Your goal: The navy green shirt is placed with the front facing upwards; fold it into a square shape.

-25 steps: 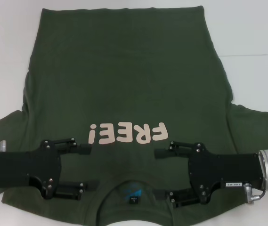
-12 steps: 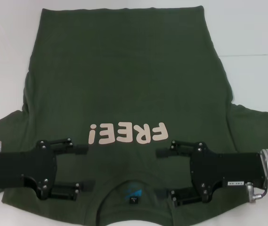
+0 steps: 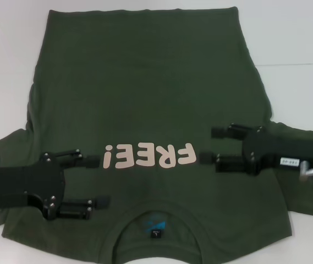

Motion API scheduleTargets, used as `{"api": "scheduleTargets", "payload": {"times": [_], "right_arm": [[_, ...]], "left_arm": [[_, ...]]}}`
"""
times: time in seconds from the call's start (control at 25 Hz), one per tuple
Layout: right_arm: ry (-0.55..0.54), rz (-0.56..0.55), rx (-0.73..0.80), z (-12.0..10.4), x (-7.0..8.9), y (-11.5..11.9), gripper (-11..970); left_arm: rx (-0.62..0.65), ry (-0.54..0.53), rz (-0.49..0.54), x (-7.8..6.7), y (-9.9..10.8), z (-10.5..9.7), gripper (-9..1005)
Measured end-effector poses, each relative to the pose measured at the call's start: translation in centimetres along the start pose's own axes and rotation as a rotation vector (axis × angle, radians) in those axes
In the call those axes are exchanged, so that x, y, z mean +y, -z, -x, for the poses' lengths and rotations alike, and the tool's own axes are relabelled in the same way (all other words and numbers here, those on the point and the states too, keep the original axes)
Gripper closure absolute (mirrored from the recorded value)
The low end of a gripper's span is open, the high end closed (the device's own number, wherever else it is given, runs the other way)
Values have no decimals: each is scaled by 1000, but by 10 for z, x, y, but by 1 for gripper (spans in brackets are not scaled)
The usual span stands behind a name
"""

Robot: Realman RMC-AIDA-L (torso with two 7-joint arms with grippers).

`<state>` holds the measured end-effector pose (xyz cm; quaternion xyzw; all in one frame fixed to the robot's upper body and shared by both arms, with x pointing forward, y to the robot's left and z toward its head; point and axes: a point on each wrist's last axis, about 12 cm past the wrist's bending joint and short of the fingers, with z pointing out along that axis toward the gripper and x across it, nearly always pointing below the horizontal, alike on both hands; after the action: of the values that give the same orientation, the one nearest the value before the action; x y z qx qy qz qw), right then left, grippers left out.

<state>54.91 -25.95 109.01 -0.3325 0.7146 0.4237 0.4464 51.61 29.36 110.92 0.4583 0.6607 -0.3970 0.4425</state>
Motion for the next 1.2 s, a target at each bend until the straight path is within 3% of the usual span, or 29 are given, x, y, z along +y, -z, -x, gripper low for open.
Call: {"api": "scheduleTargets", "payload": {"times": [0.24,0.52,0.72,1.0,1.2], "right_arm": [[-183,-132,91,24,-14,28,45],[-226,-226,27,43,-1,82,45],[-297,-212,-3,44,7,110,45],[-425,-349,72,34,9,142,46],[-523,-436,174,42,11,151,46]], "left_arm": [[-9,-6,-8,2,-6,3,122],[-14,-9,-11,6,-13,7,122],[-24,-10,-28,9,-21,11,122],[-22,-16,-38,13,-29,16,122],[-20,-27,-46,15,-33,20,122]]}}
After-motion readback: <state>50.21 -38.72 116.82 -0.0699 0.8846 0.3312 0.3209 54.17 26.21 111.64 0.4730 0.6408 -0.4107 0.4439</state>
